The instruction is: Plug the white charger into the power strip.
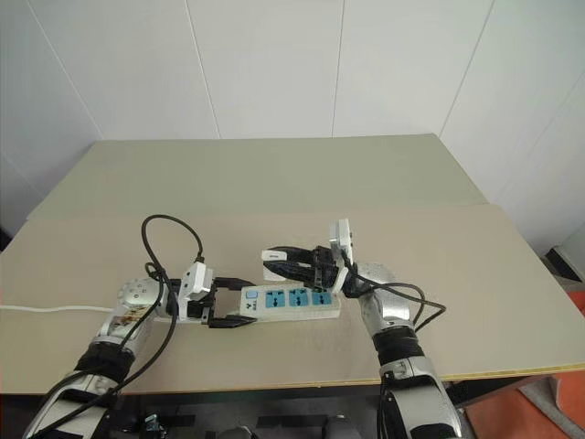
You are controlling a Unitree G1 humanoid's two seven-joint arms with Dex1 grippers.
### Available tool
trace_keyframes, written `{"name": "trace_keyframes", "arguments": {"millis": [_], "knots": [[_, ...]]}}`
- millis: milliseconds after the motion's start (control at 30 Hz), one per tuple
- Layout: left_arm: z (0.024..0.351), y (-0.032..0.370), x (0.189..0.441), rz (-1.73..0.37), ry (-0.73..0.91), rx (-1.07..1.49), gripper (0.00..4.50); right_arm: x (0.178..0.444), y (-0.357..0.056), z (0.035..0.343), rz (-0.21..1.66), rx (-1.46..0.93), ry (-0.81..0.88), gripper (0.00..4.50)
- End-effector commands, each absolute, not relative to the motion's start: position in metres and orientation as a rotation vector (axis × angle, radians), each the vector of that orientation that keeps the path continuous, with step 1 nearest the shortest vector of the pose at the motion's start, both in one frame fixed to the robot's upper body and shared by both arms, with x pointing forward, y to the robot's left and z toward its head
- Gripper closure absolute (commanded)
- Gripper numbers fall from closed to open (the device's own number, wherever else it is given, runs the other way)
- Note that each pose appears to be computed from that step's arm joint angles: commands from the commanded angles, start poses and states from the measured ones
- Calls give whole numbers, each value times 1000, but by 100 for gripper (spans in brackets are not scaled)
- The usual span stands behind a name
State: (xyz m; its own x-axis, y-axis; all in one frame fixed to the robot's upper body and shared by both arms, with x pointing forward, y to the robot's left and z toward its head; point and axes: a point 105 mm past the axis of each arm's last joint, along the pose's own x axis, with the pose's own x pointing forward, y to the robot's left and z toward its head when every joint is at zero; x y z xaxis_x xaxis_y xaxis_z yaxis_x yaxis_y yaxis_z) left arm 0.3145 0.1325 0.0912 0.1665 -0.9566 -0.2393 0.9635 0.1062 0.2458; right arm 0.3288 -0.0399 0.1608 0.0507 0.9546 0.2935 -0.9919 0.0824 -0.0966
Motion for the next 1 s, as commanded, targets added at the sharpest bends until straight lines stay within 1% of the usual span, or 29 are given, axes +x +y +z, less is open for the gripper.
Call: {"name": "trace_keyframes", "arguments": {"millis": [33,433,600,1000], "knots": [[96,134,312,-1435,29,401,125,329,-34,163,1530,79,-353,337],[95,141,311,-1433,45,403,125,336,-26,152,1541,58,-328,337],[93,141,310,-1431,45,405,125,333,-26,139,1580,5,-272,337],[93,142,310,-1423,43,412,125,331,-29,126,1583,5,-221,337]]}}
